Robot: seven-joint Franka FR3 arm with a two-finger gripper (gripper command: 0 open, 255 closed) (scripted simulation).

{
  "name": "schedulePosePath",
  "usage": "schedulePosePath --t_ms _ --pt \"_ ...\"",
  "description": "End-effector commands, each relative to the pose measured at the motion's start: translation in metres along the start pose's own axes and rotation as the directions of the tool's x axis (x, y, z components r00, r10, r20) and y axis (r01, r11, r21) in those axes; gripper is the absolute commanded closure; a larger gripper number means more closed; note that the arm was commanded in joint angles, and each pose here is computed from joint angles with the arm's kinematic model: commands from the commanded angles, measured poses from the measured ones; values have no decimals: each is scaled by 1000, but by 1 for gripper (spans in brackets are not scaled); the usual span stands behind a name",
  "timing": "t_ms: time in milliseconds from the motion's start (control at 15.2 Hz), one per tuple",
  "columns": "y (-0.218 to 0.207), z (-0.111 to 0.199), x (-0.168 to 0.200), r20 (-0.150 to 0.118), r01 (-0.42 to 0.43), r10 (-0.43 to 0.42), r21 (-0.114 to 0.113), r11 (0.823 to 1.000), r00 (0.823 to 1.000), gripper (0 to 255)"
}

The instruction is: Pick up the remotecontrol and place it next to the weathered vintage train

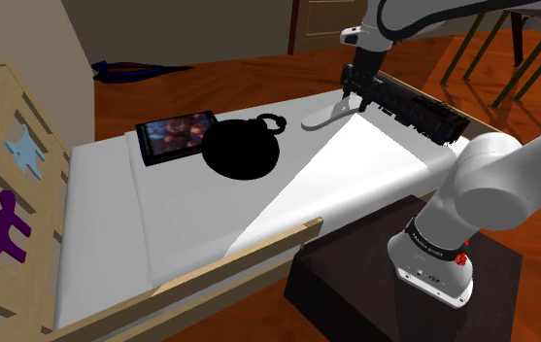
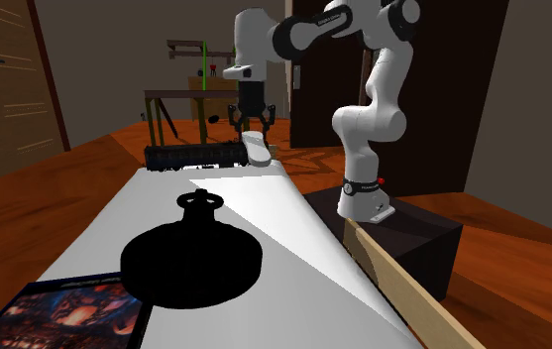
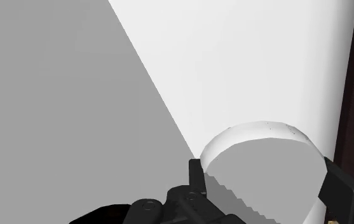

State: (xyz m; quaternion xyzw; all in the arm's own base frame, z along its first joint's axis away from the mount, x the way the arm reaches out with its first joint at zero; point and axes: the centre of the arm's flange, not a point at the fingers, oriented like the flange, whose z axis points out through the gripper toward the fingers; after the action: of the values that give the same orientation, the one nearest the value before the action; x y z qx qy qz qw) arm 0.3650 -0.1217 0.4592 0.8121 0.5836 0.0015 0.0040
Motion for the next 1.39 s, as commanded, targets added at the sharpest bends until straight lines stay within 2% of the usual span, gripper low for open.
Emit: schedulePosePath --t_ms 0,1122,1320 --pt "3 0 -26 0 2 -2 0 1000 1000 255" --pt "17 0 -250 0 2 -2 0 1000 1000 255" --pt "17 10 -253 0 2 -2 0 1000 1000 255"
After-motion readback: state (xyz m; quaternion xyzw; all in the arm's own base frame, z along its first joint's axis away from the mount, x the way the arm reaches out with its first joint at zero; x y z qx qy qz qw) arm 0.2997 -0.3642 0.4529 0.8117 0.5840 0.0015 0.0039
